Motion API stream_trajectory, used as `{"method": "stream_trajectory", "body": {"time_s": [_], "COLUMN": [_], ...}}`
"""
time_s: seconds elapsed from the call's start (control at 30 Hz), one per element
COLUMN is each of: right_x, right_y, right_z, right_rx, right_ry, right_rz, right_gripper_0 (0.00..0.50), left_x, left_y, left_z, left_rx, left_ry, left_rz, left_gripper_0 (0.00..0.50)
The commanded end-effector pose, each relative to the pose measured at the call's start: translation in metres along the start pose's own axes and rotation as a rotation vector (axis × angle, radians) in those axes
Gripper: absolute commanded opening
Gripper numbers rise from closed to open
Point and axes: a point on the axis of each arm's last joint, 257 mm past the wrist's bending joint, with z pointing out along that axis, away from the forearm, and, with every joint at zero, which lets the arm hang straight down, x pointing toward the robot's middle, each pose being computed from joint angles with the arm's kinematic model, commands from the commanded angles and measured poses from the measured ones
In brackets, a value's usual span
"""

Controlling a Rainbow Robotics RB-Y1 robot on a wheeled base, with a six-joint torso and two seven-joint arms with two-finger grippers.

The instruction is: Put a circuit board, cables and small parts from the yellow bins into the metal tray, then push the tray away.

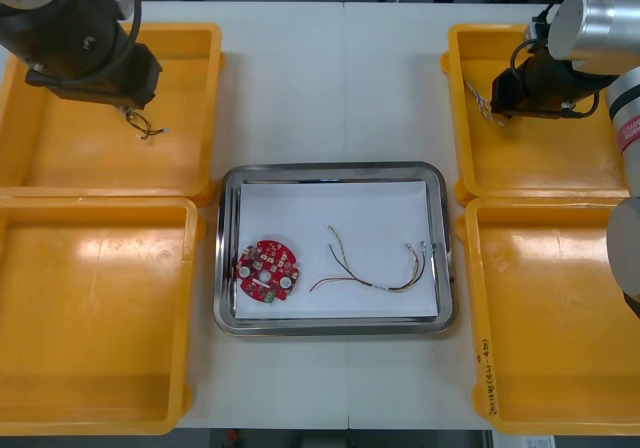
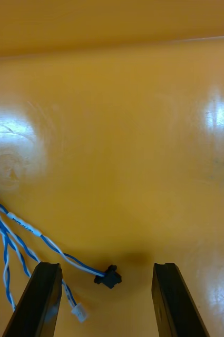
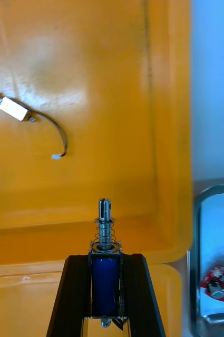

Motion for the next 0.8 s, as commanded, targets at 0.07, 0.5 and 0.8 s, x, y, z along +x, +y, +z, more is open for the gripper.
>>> {"method": "stream_trajectory", "body": {"time_s": [0.07,0.5,0.8], "right_x": [-0.002,0.009,0.011], "right_y": [0.007,0.016,0.019], "right_z": [0.002,0.015,0.016], "right_rx": [-0.008,-0.044,-0.043], "right_ry": [-0.019,-0.028,-0.023], "right_rz": [-0.006,0.007,-0.002], "right_gripper_0": [0.5,0.5,0.071], "left_x": [0.01,0.036,0.061], "left_y": [-0.056,-0.133,-0.153], "left_z": [-0.006,0.018,0.051], "left_rx": [0.064,0.091,0.065], "left_ry": [-0.022,-0.013,0.046], "left_rz": [-0.083,-0.084,-0.05], "left_gripper_0": [0.0,0.0,0.0]}}
